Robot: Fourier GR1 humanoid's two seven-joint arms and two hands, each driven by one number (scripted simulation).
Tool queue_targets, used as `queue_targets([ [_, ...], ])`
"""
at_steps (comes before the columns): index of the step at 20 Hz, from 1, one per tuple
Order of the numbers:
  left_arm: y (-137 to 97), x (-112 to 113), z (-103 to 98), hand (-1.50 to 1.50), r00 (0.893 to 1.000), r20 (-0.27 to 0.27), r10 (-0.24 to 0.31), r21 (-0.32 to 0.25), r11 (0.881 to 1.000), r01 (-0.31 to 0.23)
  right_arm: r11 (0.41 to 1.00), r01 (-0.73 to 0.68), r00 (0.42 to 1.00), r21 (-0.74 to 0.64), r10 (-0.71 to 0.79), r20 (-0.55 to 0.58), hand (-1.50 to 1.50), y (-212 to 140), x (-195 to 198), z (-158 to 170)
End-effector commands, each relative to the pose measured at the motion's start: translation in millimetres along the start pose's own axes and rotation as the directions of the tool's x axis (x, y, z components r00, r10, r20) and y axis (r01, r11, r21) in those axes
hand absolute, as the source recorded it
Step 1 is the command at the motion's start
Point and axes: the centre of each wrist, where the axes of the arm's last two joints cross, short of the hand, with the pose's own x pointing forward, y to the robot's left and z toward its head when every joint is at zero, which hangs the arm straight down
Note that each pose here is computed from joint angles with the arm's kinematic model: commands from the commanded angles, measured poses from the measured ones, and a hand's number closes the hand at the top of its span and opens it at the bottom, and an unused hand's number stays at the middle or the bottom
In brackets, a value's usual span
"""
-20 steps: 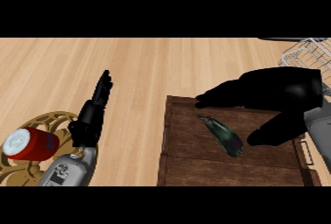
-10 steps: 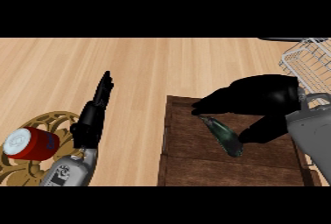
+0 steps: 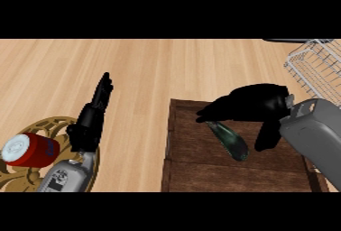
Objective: Pick the eggplant from the tray and place it in the tiered basket
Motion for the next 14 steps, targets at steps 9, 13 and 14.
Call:
queue_targets([
  [9,3.0,2.5,-5.4,0.0,1.0,-0.001,-0.017,0.022,1.0,0.017,0.996,-0.029,0.994,0.08,0.02,0.111,-1.5,17.8,-54.6,-40.5],
  [13,-0.4,-8.6,0.3,0.0,1.0,-0.015,-0.007,0.032,0.999,0.008,0.993,-0.036,0.991,0.112,0.022,0.13,-1.5,34.0,-54.3,-62.3],
  [14,-1.3,4.2,0.9,0.0,0.999,-0.034,-0.012,0.03,0.999,0.013,0.995,-0.019,0.99,0.095,0.005,0.143,-1.5,24.4,-57.0,-56.4],
])
